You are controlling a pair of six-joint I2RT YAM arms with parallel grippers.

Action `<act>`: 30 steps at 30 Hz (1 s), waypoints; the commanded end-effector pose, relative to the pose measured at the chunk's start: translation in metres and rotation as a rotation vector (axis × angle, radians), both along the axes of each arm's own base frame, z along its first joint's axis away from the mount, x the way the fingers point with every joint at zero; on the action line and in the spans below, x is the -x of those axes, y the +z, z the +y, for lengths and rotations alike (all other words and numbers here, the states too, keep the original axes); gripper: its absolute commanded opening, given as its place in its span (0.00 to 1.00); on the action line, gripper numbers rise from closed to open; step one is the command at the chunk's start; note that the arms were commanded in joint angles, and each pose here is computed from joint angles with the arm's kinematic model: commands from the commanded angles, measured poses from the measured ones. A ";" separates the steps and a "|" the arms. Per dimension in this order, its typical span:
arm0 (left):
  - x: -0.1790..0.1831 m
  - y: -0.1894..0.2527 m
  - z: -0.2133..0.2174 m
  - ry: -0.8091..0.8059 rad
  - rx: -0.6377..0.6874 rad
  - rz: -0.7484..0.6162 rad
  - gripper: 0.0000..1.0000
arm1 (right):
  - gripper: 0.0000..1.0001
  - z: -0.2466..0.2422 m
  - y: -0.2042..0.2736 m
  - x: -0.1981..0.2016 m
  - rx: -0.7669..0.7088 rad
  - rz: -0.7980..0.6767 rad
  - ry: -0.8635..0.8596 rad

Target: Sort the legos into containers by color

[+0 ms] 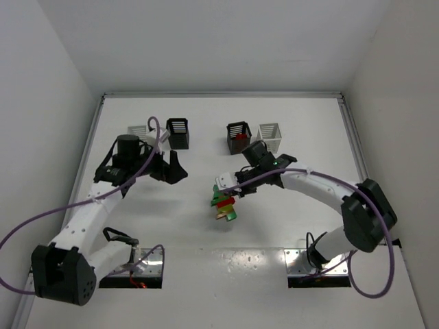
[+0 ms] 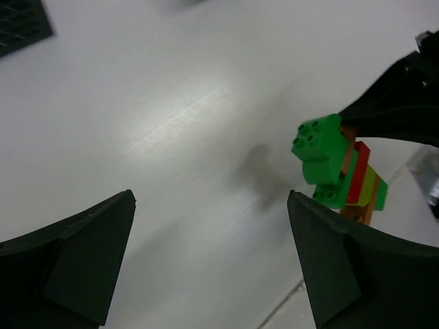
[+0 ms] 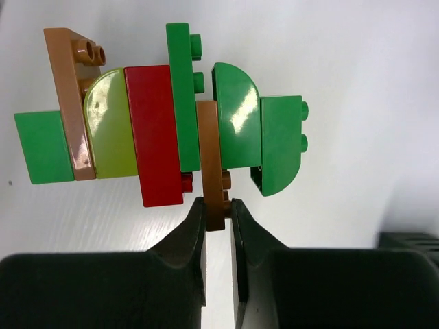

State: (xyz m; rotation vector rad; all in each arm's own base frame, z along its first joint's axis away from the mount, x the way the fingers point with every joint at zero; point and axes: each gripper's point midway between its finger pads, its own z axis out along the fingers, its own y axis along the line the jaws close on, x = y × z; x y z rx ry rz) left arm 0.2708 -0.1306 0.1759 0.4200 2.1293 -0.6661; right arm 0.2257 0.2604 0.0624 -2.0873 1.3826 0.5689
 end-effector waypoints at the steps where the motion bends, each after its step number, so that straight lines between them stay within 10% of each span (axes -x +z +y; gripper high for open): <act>1: 0.012 0.019 -0.036 -0.204 0.194 0.073 0.98 | 0.00 0.036 0.054 0.006 -0.172 -0.059 0.059; 15: 0.027 0.013 -0.066 -0.393 0.396 0.333 0.93 | 0.00 0.071 0.072 0.030 -0.193 -0.362 0.252; 30: 0.050 -0.022 -0.072 -0.380 0.316 0.383 0.94 | 0.00 0.078 0.081 0.011 -0.236 -0.581 0.177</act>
